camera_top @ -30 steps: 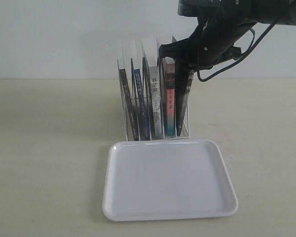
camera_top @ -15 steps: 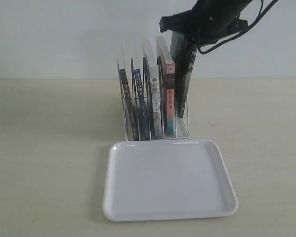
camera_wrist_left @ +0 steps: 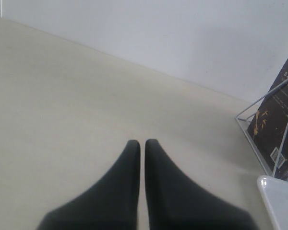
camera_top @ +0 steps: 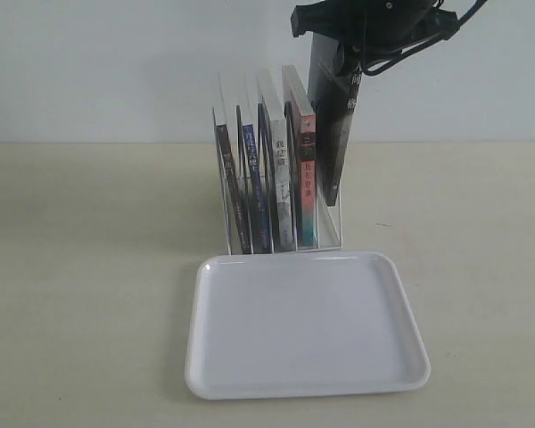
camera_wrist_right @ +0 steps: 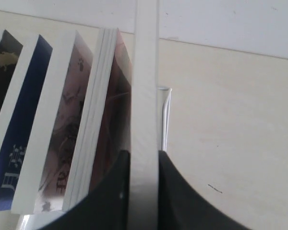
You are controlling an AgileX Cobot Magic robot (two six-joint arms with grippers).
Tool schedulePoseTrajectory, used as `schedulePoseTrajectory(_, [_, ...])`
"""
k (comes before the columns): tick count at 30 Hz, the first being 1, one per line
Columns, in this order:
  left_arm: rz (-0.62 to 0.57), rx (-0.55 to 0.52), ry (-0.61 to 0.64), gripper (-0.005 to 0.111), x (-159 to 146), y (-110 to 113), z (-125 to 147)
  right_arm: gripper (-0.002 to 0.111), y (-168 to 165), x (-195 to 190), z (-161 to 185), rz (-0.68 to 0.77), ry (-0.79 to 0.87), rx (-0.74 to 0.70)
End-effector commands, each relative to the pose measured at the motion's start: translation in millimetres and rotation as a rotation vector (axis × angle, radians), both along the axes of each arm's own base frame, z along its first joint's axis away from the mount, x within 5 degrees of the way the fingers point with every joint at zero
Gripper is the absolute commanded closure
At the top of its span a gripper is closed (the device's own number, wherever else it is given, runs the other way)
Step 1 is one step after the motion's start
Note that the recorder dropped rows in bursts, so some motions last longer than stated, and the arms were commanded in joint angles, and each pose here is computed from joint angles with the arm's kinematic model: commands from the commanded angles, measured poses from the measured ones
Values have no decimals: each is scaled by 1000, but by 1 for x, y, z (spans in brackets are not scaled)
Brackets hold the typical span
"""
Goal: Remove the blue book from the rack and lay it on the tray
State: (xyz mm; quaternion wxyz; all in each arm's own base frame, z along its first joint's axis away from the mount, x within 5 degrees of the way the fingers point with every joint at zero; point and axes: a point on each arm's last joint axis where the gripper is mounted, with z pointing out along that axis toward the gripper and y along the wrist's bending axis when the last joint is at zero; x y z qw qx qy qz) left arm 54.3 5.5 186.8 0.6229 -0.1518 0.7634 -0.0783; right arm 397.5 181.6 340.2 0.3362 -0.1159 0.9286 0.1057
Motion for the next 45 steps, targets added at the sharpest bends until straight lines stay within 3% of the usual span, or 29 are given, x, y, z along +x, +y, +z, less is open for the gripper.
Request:
schedulePoseTrajectory(1, [0,5,-12,103,0,0,0,108,-1,-1,12,4,-50,19])
schedulePoseTrajectory(11, [0,5,-12,103,0,0,0,108,-1,0,11,5,-51,12])
schedulePoseTrajectory(33, [0,5,-12,103,0,0,0,107,11,26,-57,29,80,-79])
schedulePoseTrajectory(39, [0,5,-12,103,0,0,0,64,9,22,-48,61,64,-93])
schedulePoseTrajectory(45, [0,5,-12,103,0,0,0,60,5,12,-25,54,37,-76])
